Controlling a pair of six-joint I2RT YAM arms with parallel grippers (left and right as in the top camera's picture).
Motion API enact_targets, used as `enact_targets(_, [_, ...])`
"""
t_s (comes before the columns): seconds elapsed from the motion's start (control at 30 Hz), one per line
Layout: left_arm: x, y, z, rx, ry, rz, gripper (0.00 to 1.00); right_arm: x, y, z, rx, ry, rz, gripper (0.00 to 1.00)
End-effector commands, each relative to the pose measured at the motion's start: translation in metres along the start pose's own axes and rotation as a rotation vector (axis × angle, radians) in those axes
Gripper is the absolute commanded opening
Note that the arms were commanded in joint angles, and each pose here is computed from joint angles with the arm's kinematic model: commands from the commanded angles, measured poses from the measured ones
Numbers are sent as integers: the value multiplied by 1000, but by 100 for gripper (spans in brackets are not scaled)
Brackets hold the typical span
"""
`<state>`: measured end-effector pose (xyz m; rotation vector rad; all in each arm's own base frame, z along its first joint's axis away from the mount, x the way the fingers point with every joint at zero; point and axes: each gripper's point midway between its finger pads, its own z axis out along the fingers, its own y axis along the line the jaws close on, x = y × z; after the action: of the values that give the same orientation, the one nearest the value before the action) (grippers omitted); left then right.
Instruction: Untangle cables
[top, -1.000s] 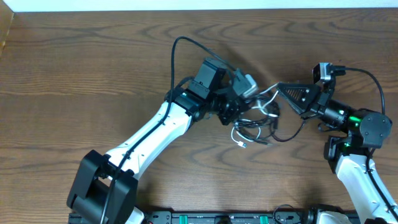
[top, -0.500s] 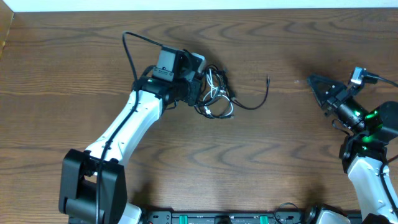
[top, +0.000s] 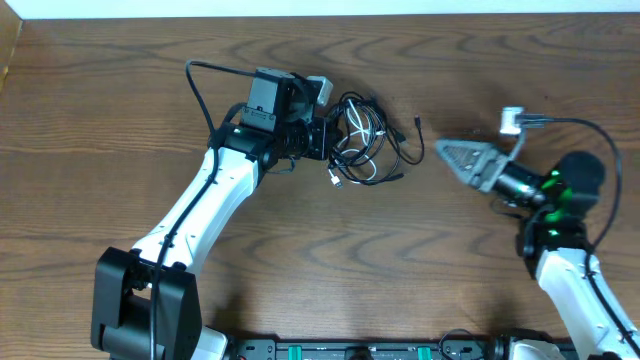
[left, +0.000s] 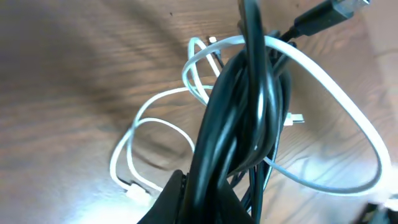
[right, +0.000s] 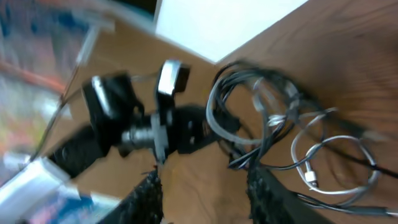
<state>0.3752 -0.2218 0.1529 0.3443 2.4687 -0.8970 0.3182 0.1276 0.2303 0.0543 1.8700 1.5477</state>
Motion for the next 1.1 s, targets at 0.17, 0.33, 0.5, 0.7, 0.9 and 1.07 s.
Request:
enact_targets(0.17, [12, -54, 3, 139, 47, -55, 7, 30, 14, 39, -19, 59, -149, 46])
enact_targets(0.33, [26, -78, 11, 172, 87, -12, 8, 32, -1, 43, 49, 43, -184, 45])
enact_targets(0.5, [30, -85, 13, 182, 98, 1, 8, 34, -25, 41, 154, 41, -191, 45])
enact_targets(0.7, [34, -91, 15, 190, 108, 12, 7, 35, -25, 41, 152, 45, -183, 41])
enact_targets(0.9, [38, -97, 16, 199, 119, 24, 7, 41, -24, 42, 142, 65, -150, 41])
enact_targets(1.07, [39, -98, 16, 200, 120, 23, 7, 41, -25, 42, 143, 66, -148, 18])
